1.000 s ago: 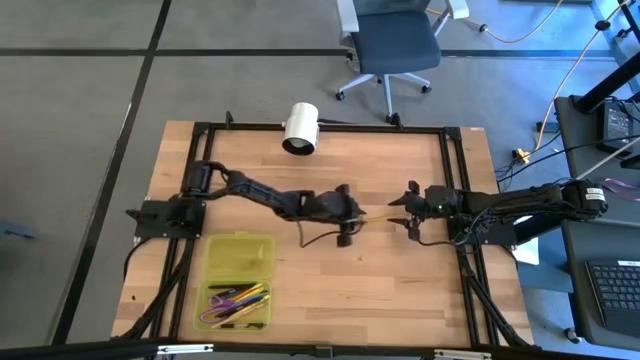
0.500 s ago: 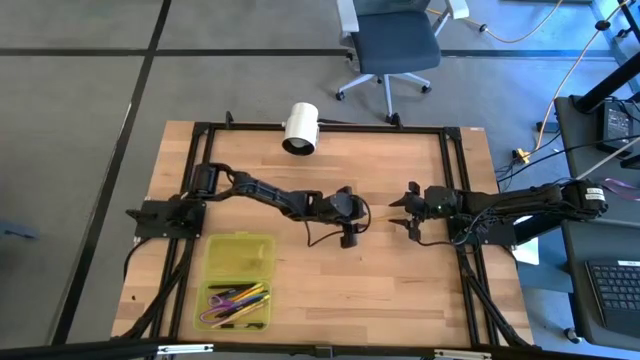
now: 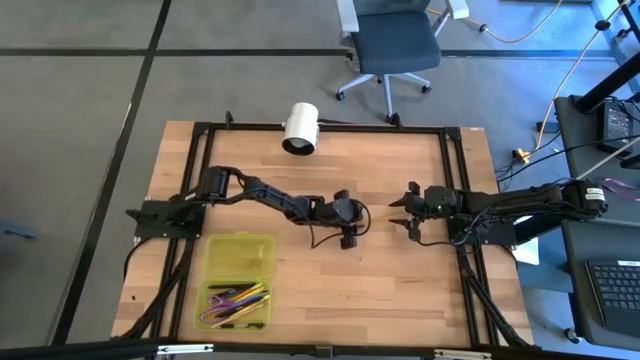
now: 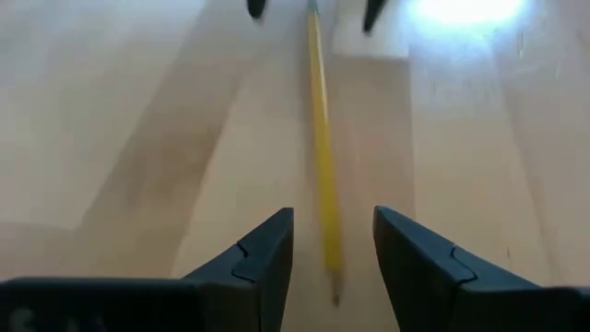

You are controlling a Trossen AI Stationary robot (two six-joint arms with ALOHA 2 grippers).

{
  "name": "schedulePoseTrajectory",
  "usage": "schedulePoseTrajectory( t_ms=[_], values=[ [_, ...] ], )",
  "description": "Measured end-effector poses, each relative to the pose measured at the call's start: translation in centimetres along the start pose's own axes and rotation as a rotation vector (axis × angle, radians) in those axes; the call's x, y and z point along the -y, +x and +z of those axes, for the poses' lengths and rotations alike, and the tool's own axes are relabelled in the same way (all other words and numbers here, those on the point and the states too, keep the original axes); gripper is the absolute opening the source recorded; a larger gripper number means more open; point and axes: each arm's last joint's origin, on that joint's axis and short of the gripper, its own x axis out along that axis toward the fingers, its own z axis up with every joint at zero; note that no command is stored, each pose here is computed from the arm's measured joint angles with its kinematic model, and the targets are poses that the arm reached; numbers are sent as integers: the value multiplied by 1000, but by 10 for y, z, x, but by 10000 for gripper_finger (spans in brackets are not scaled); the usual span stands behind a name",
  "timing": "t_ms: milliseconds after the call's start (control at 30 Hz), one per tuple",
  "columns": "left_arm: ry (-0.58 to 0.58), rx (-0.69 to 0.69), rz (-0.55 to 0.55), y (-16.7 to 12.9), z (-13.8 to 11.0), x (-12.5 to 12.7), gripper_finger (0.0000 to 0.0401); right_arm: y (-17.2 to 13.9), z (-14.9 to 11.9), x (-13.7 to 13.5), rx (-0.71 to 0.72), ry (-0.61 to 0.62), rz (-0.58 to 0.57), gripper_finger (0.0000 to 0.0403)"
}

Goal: Pick & place school supplies into a supply box
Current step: Put the yellow pencil into the yellow supply box

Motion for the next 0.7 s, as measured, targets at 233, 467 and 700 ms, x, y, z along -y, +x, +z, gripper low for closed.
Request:
schedulePoseTrajectory(
  t_ms=[233,467,700],
  values=[
    [-52,-11,8,10,-10,-3,143,0,0,0,-1,0,-1,243],
    [-90,-62,-3,18,-22,-7,127,0,0,0,-1,0,-5,243],
    [-45,-61,17,19,-24,-7,47,0,0,1,-3,-2,-19,243]
  ],
)
